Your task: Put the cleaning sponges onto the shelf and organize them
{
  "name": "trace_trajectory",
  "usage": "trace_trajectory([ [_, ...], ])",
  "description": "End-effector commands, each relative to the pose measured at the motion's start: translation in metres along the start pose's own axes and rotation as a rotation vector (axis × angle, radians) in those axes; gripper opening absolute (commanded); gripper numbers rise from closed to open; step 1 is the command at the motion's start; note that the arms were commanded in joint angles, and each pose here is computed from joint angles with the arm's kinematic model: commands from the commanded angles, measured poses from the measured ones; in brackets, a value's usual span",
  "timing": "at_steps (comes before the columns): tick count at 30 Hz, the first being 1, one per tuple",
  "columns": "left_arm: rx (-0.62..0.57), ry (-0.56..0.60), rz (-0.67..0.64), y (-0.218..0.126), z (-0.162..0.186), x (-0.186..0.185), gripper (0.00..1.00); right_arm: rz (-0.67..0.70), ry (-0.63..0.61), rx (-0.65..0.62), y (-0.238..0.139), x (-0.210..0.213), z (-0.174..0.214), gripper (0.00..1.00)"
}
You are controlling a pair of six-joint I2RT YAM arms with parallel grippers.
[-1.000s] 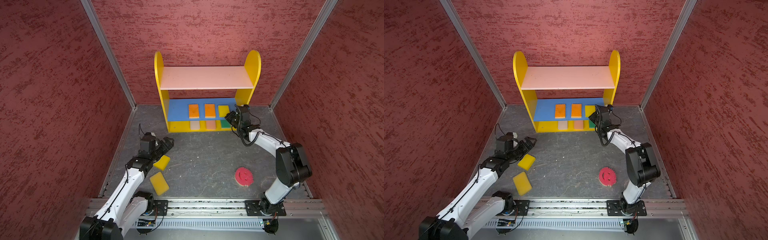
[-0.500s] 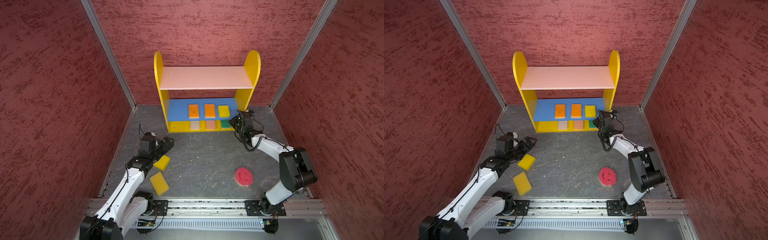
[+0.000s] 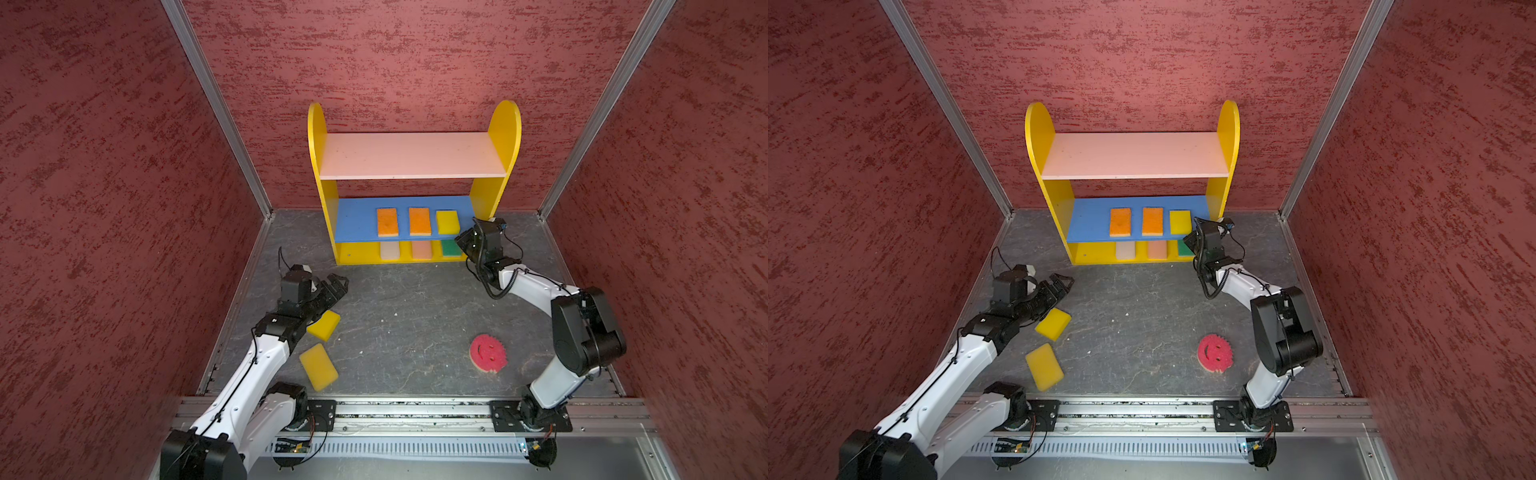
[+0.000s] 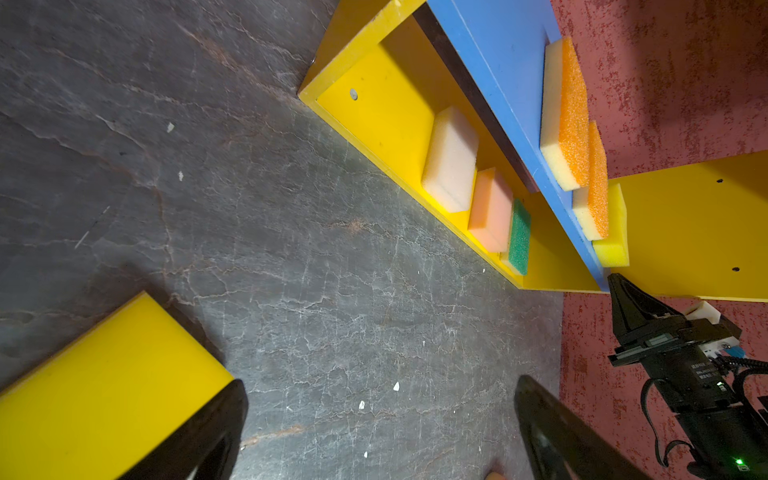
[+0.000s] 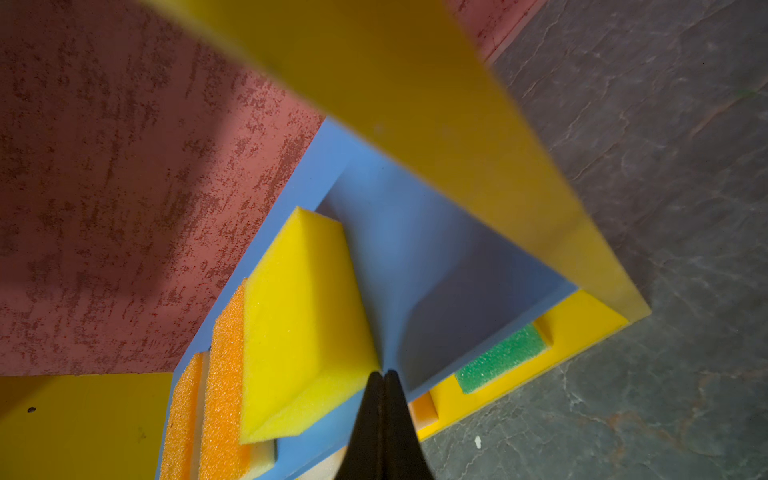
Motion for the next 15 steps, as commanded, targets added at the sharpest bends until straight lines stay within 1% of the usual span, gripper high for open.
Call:
trace_trajectory([
  [1,-0.003,0.010,0.020,0.002,-0.001,-0.001,1.00,-0.024,0.033,-0.055,0.002,0.012,-0.014,0.00],
  [9,0.001,0.005,0.019,0.002,0.000,0.001,1.00,-0.035,0.033,-0.055,-0.002,0.014,-0.015,0.00],
  [12,0.000,0.008,0.020,0.001,-0.001,0.000,1.00,-0.058,0.011,-0.025,-0.015,0.016,-0.011,0.00],
  [15,-0.008,0.021,0.017,-0.003,-0.003,-0.002,0.99,-0.073,-0.049,0.020,-0.041,0.015,-0.004,0.00],
])
Point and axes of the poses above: each gripper's point midway between its finger pads, its own y axis out along the fingers, its own x axis along the line the jaws close on, z = x × y, the point moved 2 cm from there along -y, back along the fingers, and after that the axes turned 1 degree about y, right-handed, at the moved point
